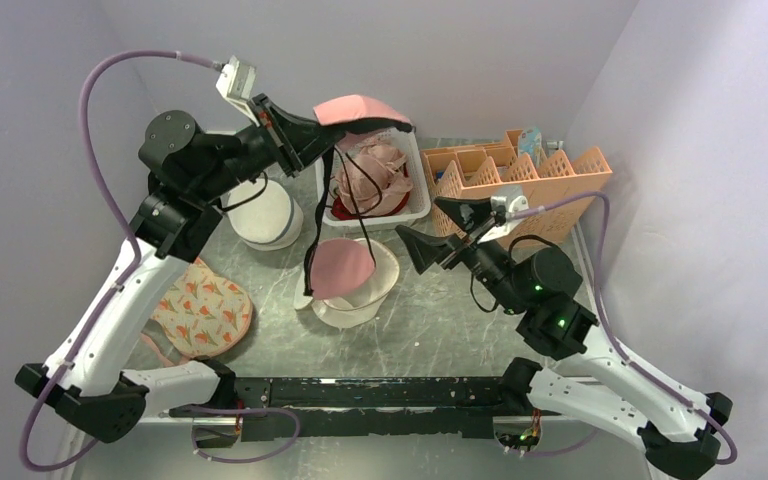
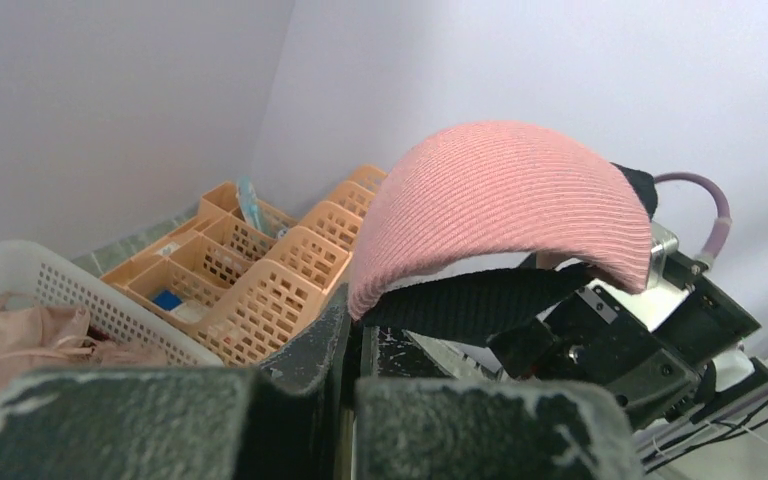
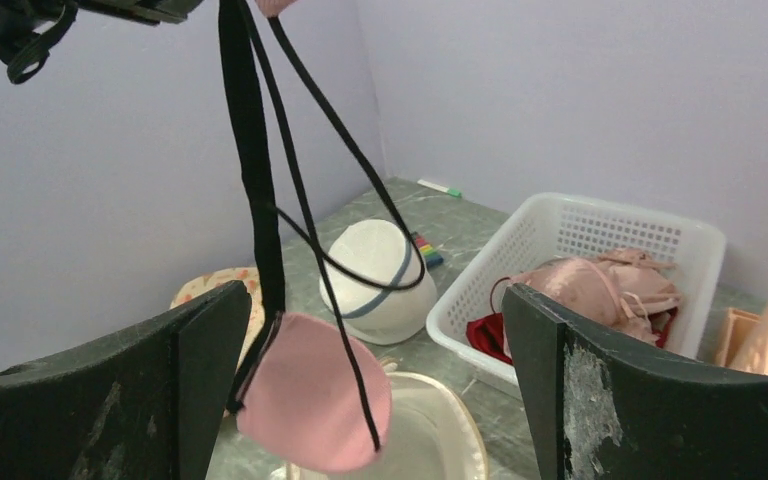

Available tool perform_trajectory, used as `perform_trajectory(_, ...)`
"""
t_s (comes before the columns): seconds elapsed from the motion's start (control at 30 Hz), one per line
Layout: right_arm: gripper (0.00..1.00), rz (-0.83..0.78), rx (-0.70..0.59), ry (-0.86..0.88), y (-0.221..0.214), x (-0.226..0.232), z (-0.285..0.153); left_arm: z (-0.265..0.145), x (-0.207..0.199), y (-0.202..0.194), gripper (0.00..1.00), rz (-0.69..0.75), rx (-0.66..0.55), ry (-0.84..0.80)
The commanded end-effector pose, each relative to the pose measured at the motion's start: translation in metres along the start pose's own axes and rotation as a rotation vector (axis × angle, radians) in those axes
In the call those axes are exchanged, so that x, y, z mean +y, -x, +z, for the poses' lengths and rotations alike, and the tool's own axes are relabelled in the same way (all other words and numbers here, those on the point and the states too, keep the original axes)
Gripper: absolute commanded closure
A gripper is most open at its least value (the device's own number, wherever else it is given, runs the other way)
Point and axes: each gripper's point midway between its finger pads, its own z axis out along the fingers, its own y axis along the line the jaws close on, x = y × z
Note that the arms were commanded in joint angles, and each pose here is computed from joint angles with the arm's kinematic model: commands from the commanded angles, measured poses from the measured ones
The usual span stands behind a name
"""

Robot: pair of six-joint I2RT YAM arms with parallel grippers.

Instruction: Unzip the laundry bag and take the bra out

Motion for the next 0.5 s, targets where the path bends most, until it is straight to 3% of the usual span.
perform_trajectory(0.0,0.01,-0.032,0.048,-0.064,-0.009,-0.014,-0.011,0.01,-0.008,0.031,0.93,-0.006,-0.071,-0.013)
perform_trajectory(0.3,0.01,-0.04,0.048,-0.094,-0.008,-0.023,-0.029,0.049,0.005,0.064,0.93,0.016,-0.126,0.008)
perform_trajectory(0.47,0.01,-0.057,0.038,-0.124,0.001,-0.029,-0.041,0.081,0.036,0.065,0.93,0.023,-0.145,0.062)
